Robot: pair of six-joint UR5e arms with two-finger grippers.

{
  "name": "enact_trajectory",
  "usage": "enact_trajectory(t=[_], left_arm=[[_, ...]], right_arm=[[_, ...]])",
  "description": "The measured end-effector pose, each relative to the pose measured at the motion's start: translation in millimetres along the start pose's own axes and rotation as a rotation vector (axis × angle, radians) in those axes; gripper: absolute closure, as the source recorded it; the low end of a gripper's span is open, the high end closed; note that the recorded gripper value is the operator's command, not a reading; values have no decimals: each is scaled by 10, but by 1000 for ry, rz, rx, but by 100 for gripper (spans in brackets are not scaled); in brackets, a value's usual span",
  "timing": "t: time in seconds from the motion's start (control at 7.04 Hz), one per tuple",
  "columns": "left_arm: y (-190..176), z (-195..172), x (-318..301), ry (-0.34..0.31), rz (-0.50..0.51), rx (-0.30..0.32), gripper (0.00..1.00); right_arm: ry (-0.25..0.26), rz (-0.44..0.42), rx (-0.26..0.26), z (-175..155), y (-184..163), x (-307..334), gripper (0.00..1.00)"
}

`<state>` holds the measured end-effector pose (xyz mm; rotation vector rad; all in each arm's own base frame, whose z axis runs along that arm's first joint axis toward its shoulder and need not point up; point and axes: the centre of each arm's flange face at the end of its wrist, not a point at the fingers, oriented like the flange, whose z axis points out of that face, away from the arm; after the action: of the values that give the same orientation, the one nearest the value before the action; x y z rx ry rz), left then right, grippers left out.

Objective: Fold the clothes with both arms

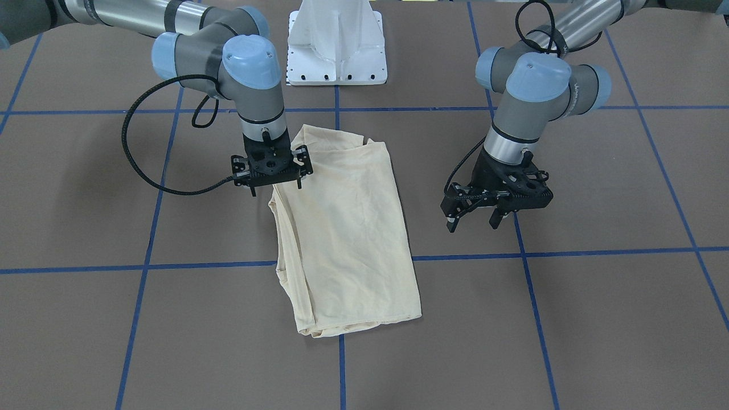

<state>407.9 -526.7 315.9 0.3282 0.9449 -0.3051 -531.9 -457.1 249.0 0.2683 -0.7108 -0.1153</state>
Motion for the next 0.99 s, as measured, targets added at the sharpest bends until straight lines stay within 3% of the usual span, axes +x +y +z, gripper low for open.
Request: enact_trajectory(t=[0.28,0.99], left_arm=[[0,13,-8,-3,-1,-1,0],[1,106,-47,1,-2,-1,0]], right_arm=[[32,-24,2,201,-169,39,0],[94,-60,-47,596,-163,165,0]])
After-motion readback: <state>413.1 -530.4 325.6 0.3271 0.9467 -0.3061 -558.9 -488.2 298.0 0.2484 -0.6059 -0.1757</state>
